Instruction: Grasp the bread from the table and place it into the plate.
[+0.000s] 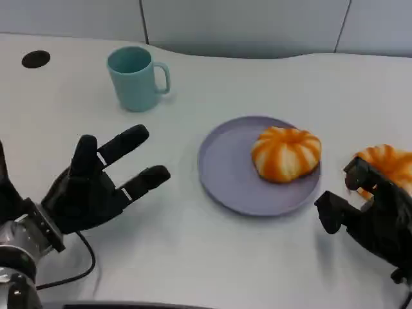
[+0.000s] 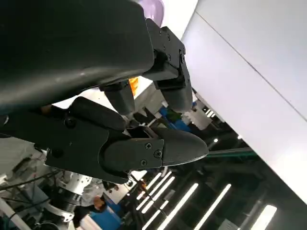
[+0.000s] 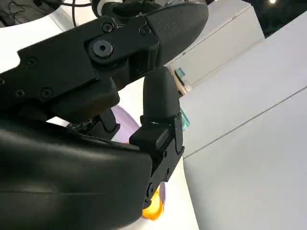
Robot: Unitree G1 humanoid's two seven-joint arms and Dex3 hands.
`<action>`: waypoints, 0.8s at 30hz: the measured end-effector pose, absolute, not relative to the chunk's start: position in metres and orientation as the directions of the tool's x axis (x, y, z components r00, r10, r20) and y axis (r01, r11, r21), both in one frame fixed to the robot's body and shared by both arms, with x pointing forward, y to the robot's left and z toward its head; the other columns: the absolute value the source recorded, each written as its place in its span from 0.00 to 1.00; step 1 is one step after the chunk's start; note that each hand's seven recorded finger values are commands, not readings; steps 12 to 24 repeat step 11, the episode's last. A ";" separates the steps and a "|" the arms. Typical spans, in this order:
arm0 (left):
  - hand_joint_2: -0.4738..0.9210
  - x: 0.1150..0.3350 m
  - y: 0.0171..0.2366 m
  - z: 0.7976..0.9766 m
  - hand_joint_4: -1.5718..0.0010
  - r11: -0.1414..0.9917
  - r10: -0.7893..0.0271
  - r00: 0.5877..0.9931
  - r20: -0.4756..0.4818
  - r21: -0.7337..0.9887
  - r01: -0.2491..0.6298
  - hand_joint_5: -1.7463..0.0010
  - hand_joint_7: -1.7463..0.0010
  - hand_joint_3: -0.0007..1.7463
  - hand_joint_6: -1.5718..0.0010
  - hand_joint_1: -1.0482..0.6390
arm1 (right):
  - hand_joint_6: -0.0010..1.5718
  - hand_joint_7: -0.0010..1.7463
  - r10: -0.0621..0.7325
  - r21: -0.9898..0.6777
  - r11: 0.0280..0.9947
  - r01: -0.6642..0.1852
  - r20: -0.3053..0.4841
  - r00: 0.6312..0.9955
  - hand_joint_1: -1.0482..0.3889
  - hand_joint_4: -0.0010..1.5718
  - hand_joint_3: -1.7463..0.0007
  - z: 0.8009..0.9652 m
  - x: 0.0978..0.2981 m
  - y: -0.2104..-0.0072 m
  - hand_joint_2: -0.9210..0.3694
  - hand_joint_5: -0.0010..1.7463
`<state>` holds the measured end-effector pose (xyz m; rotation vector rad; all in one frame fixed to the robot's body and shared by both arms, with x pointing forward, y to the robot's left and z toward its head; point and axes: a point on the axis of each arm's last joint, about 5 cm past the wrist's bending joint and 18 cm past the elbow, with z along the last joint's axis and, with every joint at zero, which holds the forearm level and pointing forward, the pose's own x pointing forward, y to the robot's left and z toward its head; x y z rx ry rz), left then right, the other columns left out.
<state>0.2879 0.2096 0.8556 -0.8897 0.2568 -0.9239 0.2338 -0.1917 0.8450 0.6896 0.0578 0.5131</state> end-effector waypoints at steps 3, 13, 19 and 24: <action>1.00 0.288 0.210 0.856 0.93 0.298 -0.780 0.603 0.165 -0.750 0.591 0.01 0.29 0.24 0.79 0.13 | 0.42 1.00 0.469 0.621 0.654 -0.431 0.114 0.876 0.45 0.58 1.00 0.845 0.234 -0.192 0.03 1.00; 1.00 0.289 0.210 0.856 0.88 0.306 -0.781 0.602 0.163 -0.741 0.597 0.00 0.06 0.25 0.82 0.13 | 0.42 1.00 0.469 0.623 0.654 -0.430 0.113 0.876 0.45 0.58 1.00 0.845 0.234 -0.192 0.03 1.00; 1.00 0.289 0.210 0.856 0.88 0.306 -0.781 0.602 0.163 -0.741 0.597 0.00 0.06 0.25 0.82 0.13 | 0.42 1.00 0.469 0.623 0.654 -0.430 0.113 0.876 0.45 0.58 1.00 0.845 0.234 -0.192 0.03 1.00; 1.00 0.289 0.210 0.856 0.88 0.306 -0.781 0.602 0.163 -0.741 0.597 0.00 0.06 0.25 0.82 0.13 | 0.42 1.00 0.469 0.623 0.654 -0.430 0.113 0.876 0.45 0.58 1.00 0.845 0.234 -0.192 0.03 1.00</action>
